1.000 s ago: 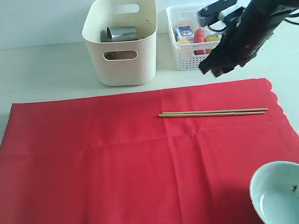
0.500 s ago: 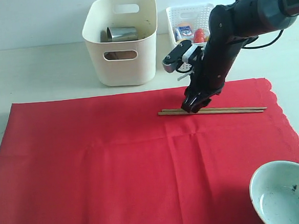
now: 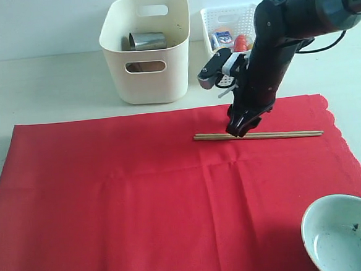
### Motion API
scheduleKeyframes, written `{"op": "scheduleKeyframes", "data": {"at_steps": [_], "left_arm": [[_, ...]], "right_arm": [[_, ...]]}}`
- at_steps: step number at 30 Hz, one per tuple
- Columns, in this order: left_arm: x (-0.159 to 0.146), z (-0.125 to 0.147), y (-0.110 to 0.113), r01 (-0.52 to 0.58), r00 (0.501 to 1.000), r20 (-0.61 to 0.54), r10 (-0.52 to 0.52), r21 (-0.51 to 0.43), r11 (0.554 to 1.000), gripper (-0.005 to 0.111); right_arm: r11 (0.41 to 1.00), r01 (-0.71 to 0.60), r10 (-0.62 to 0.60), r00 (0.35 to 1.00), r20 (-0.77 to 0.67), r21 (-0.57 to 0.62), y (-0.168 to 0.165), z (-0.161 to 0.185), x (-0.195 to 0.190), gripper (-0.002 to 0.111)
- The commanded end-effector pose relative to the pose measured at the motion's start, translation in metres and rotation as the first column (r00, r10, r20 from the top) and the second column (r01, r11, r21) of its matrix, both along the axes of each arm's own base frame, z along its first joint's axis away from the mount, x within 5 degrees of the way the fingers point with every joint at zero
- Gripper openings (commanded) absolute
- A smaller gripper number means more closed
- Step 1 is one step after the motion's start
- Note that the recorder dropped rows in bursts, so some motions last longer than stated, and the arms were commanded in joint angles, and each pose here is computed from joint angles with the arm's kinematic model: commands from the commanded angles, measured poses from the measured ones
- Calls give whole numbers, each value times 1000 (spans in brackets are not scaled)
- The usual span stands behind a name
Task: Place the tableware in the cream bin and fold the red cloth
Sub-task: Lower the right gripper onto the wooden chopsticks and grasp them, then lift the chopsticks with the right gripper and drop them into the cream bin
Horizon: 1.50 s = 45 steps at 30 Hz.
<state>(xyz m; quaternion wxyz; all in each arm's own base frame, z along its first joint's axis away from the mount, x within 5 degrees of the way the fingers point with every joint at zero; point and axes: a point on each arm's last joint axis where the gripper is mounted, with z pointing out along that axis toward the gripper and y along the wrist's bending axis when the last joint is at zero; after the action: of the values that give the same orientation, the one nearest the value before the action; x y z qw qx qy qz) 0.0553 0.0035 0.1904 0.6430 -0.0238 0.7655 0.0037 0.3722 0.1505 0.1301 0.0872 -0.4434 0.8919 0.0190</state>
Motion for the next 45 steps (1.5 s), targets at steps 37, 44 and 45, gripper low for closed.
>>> {"op": "scheduleKeyframes", "data": {"at_steps": [37,44,45], "left_arm": [[0,0,0,8,1000,9,-9,4,1000,3],[0,0,0,8,1000,9,-9,4,1000,3],[0,0,0,8,1000,9,-9,4,1000,3]], "right_arm": [[996,-83,76,986,146,44,-2,70,-10,0],[945,-18,-120,911,395,327,15,122,7,0],[931,-14,-156,889,431,364,17,131,12,0]]}}
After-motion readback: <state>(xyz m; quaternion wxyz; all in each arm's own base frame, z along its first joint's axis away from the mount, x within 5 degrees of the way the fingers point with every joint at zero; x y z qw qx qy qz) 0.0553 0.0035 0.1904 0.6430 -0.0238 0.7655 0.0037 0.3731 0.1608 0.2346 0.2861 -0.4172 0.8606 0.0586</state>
